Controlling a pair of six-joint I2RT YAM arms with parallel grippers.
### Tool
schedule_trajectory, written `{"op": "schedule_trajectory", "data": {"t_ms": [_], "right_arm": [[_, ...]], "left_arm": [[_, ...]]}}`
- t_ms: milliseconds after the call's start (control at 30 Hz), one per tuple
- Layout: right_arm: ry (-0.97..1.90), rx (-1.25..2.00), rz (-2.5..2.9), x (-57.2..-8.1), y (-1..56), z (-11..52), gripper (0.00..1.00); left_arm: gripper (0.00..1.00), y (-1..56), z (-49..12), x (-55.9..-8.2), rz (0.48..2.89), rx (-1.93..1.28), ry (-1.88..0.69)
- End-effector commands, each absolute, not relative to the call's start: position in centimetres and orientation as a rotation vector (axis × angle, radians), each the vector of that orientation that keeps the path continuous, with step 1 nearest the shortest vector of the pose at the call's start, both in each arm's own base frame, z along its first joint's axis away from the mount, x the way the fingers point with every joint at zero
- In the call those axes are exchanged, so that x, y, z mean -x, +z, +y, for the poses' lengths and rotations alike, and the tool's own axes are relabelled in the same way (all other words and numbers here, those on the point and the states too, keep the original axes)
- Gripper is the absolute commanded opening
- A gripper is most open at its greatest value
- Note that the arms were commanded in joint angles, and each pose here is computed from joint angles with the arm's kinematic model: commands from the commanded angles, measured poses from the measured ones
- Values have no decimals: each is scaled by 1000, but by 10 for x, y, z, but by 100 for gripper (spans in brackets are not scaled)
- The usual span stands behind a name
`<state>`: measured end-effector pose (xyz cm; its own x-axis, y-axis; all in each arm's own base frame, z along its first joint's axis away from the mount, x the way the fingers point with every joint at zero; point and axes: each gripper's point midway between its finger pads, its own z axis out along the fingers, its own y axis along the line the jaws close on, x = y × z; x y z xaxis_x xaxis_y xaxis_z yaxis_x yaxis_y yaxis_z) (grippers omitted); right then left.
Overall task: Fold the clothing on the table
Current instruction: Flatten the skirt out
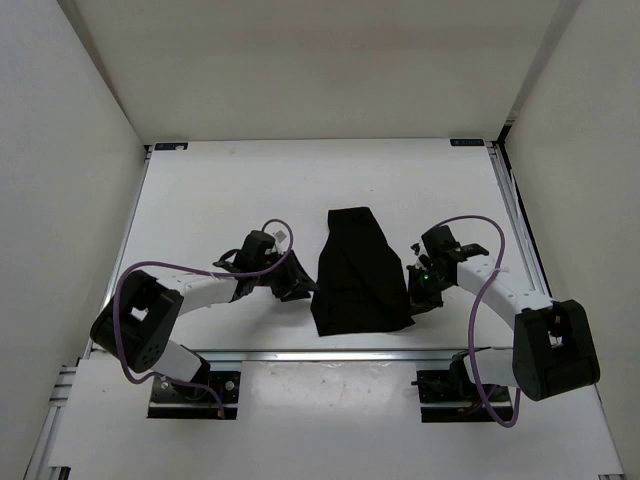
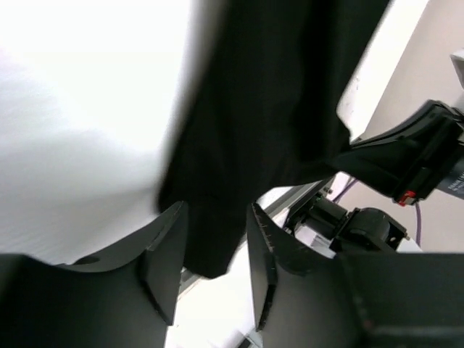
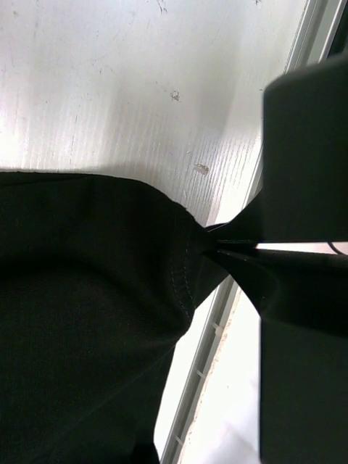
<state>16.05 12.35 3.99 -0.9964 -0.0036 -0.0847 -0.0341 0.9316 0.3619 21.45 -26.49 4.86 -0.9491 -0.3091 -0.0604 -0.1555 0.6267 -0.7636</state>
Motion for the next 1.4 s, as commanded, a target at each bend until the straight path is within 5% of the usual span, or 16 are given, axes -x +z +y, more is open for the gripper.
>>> {"op": "schedule_trajectory", "data": {"t_ms": [0, 500, 1100, 1233, 1300, 1367], "right_arm": [[562, 54, 2991, -166, 49, 126, 0], [559, 61, 2988, -165, 49, 125, 0], [581, 59, 2978, -167, 51, 131, 0], [575, 67, 2981, -165, 51, 132, 0], [570, 67, 2981, -165, 51, 131, 0], [577, 60, 2974, -166, 52, 130, 0]], "left_arm": [[50, 75, -277, -227, 2603, 253, -1182], [50, 61, -282, -234, 2686, 166, -934], [49, 53, -304, -227, 2716, 152, -980], [37, 53, -307, -229, 2709, 160, -1008], [8, 50, -310, -223, 2722, 158, -1029], [0, 50, -312, -223, 2721, 155, -1048]]}}
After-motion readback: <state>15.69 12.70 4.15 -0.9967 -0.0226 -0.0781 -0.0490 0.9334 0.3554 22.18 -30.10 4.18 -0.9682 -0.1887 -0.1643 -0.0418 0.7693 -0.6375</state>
